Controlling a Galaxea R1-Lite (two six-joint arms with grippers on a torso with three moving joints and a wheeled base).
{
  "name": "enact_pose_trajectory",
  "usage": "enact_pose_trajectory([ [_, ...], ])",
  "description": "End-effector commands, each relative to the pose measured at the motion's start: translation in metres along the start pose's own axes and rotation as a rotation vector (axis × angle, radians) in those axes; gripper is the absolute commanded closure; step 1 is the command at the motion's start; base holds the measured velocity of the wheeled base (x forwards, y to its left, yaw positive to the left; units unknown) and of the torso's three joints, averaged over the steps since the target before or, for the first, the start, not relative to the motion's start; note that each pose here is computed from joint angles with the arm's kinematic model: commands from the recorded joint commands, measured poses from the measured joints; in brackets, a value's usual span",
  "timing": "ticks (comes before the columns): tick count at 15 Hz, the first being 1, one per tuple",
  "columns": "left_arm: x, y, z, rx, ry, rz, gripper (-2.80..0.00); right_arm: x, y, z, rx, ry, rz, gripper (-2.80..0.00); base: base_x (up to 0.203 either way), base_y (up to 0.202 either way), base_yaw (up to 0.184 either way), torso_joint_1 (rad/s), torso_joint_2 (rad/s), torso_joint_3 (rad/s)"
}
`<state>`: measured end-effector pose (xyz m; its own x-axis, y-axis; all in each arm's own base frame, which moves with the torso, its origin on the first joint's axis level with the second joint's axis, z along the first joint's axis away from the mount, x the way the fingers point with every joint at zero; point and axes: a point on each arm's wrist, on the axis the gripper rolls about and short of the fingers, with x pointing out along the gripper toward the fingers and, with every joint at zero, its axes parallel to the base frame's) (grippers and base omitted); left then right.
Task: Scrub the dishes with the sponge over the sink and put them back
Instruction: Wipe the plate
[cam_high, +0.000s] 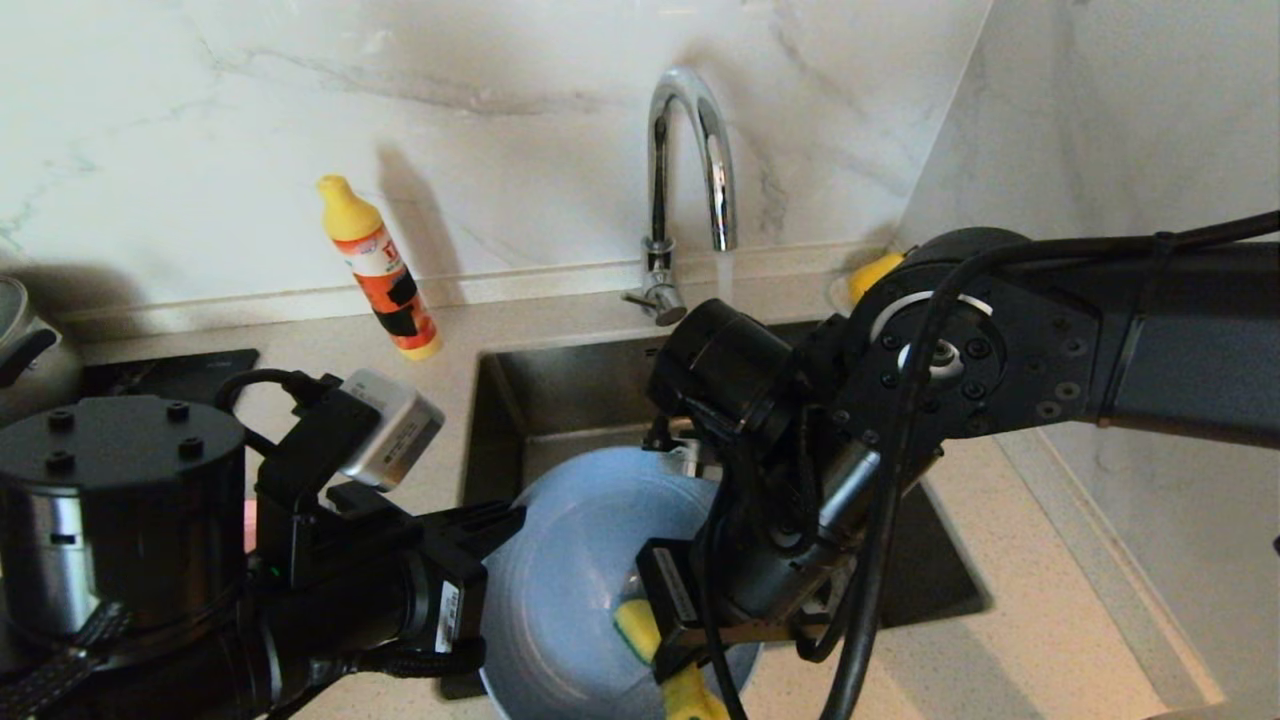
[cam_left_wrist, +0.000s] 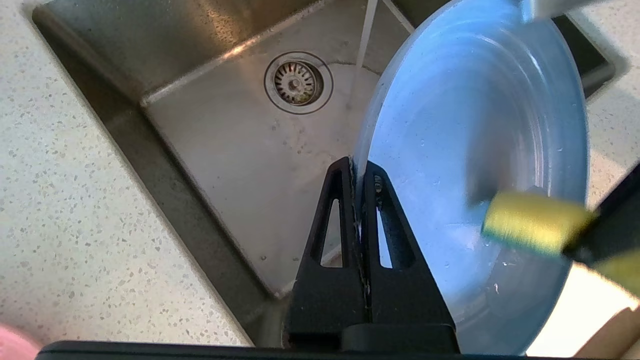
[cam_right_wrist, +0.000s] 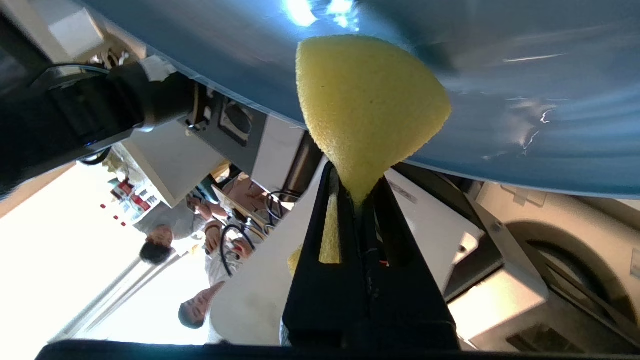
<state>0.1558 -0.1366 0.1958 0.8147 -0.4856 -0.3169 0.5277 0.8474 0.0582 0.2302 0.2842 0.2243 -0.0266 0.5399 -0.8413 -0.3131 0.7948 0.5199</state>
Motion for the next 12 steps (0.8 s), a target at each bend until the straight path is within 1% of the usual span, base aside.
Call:
enact_pose_trajectory([
  [1, 0.002, 0.000, -0.001, 0.002, 0.006, 0.001, 0.00, 0.007, 0.007, 0.001, -0.018, 0.002, 0.011, 0.00, 0.000, 0.000, 0.000, 0.000, 0.00, 0.000],
  [4, 0.002, -0.001, -0.005, 0.004, 0.020, -0.001, 0.00, 0.006, 0.012, 0.003, -0.042, -0.038, 0.042, 0.00, 0.000, 0.000, 0.000, 0.000, 0.00, 0.000],
  [8, 0.000, 0.000, -0.010, 0.001, 0.032, -0.001, 0.00, -0.005, 0.017, 0.004, -0.069, -0.095, 0.080, 0.00, 0.000, 0.000, 0.000, 0.000, 0.00, 0.000],
  [10, -0.001, 0.000, -0.012, 0.001, 0.038, -0.001, 0.00, -0.011, 0.016, 0.008, -0.069, -0.131, 0.097, 0.00, 0.000, 0.000, 0.000, 0.000, 0.00, 0.000],
  [12, -0.003, 0.000, -0.011, 0.000, 0.031, -0.001, 0.00, -0.021, 0.009, 0.013, -0.054, -0.167, 0.104, 0.00, 0.000, 0.000, 0.000, 0.000, 0.00, 0.000],
])
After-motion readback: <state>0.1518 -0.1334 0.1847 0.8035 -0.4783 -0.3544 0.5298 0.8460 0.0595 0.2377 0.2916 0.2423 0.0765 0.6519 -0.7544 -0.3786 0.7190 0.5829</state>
